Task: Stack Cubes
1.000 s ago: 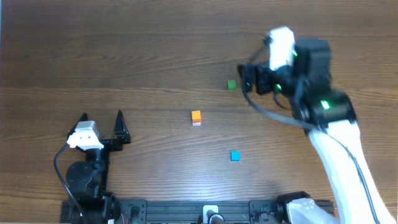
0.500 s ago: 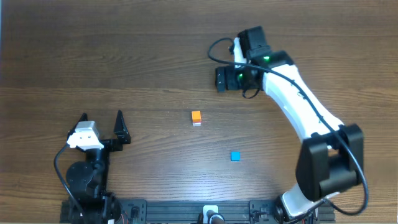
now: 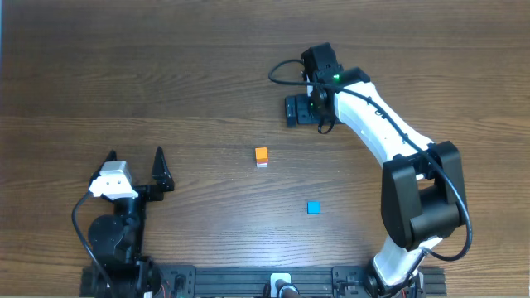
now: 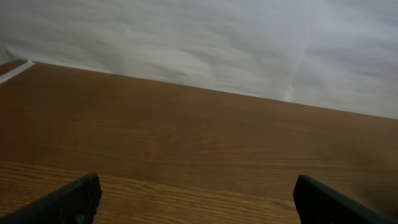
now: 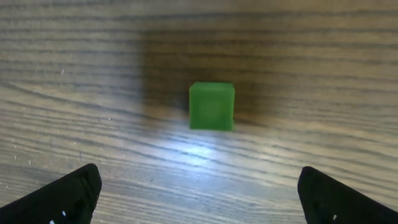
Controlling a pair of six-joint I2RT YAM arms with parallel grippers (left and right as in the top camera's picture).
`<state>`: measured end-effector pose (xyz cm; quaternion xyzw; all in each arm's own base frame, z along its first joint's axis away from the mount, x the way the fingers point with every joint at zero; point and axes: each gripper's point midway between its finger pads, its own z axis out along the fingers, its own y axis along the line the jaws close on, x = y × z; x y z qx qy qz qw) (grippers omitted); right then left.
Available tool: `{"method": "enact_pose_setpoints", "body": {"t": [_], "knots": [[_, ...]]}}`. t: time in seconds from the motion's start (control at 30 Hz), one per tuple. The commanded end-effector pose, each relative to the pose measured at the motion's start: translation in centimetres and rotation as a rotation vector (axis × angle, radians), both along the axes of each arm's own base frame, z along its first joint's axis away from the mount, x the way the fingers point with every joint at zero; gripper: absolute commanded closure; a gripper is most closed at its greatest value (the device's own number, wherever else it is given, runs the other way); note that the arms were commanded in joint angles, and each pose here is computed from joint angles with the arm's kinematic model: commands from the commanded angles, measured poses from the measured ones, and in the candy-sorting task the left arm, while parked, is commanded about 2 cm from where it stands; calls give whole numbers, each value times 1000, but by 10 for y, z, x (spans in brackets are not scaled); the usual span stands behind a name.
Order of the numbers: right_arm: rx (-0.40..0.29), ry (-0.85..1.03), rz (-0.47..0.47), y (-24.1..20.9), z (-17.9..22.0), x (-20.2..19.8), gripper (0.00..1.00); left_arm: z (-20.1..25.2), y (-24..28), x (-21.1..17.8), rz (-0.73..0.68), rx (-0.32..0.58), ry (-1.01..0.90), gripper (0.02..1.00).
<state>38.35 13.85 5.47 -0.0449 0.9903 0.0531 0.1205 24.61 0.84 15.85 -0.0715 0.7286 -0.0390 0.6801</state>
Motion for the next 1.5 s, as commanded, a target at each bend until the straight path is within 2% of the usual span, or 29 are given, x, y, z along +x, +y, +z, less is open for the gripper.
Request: {"method": "enact_pose_setpoints", "body": {"t": [0.03,0.23,0.4,0.7,1.07,1.2,1.5], "knots": [[-47,-37,-7,-3,3,10,9,-1,0,0,-6,15,-2,18],[-67,-38,2,-3,10,11,9,-1,0,0,-6,15,-2,18],[-90,26,25,-4,-2,6,7,-1,0,0,-6,15,-2,20],[-88,42,46,7,-13,31,9,-1,0,0,-6,15,-2,18],[-107,108,24,6,-28,30,7,-1,0,0,-6,15,-2,18],[-115,116,14,4,-31,29,36,-1,0,0,-6,15,-2,18],[-142,157,-32,-3,-48,25,183,-1,0,0,-6,15,-2,18]]}}
